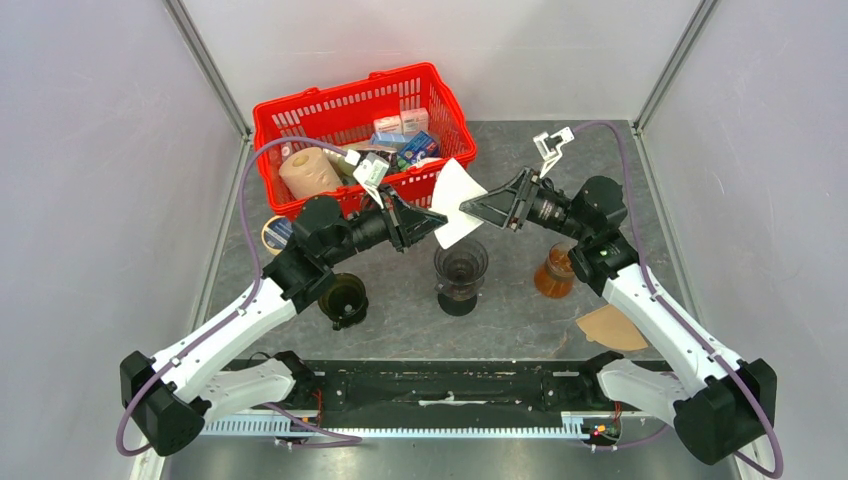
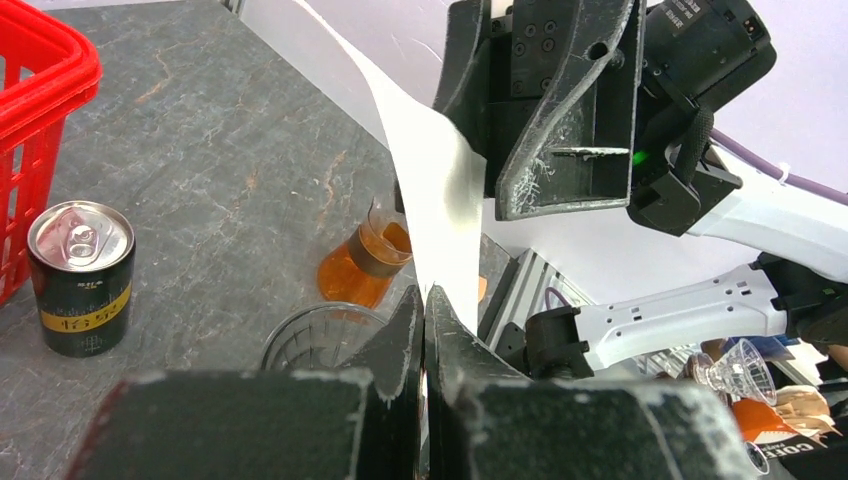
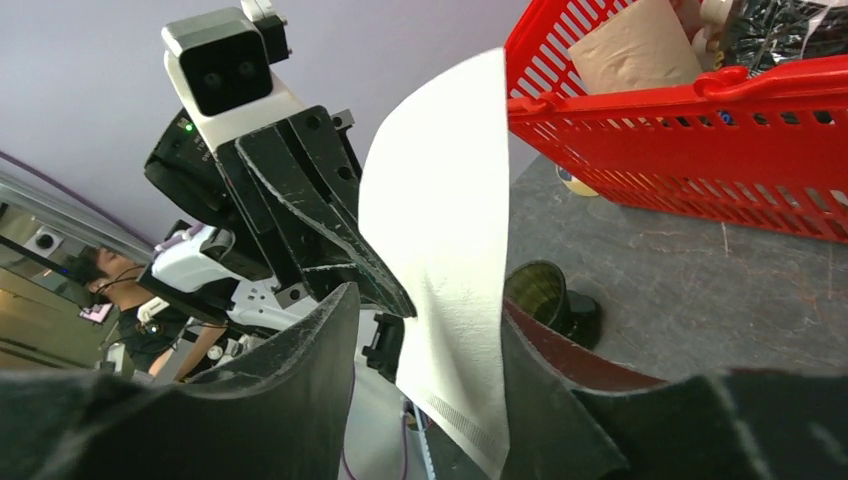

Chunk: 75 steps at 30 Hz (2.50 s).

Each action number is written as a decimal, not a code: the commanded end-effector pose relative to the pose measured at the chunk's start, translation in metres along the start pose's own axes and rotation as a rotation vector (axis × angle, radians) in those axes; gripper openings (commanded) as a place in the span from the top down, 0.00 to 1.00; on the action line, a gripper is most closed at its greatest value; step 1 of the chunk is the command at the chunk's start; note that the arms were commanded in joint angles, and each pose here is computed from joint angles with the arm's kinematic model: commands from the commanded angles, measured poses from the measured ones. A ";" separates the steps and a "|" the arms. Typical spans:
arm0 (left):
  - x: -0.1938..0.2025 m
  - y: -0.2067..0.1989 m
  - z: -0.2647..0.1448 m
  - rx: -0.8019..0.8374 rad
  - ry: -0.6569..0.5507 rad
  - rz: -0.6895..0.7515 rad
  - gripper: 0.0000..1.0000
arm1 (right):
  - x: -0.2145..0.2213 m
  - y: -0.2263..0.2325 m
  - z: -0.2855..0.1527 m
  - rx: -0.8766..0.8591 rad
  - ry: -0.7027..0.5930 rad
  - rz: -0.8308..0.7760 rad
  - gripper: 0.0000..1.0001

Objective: Place the coffee filter in the dripper

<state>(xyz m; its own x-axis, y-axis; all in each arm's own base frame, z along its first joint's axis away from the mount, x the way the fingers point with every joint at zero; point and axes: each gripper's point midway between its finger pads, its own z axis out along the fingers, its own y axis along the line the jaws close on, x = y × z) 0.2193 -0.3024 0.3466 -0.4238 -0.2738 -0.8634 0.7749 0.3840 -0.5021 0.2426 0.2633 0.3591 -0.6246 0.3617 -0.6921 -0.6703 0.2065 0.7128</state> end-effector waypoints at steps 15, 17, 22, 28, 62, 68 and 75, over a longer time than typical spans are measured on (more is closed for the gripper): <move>-0.011 0.008 -0.003 -0.088 -0.040 -0.054 0.21 | -0.008 -0.010 -0.011 0.134 -0.003 -0.135 1.00; -0.013 0.009 -0.003 -0.102 -0.042 -0.085 0.16 | -0.009 -0.006 -0.012 0.123 -0.008 -0.147 1.00; -0.010 0.004 0.002 -0.076 -0.011 -0.104 0.14 | -0.008 -0.005 -0.010 0.108 0.005 -0.150 1.00; -0.010 -0.001 0.005 -0.047 -0.002 -0.118 0.12 | -0.009 -0.006 -0.009 0.108 0.008 -0.158 1.00; -0.007 -0.028 0.014 0.111 0.047 -0.162 0.12 | -0.008 -0.021 -0.007 0.166 0.027 -0.171 1.00; -0.005 -0.017 0.018 0.068 0.042 -0.163 0.12 | -0.007 -0.019 -0.007 0.152 0.029 -0.172 1.00; -0.005 -0.004 0.020 0.000 0.025 -0.154 0.12 | -0.005 -0.009 -0.008 0.111 0.041 -0.175 1.00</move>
<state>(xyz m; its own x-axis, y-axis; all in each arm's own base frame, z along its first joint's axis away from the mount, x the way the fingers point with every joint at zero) 0.2216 -0.3206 0.3290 -0.5904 -0.2529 -0.7665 0.6864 0.3423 -0.6416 0.2553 0.2512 0.3234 -0.5814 0.2605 -0.7708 -0.6547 0.4126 0.6333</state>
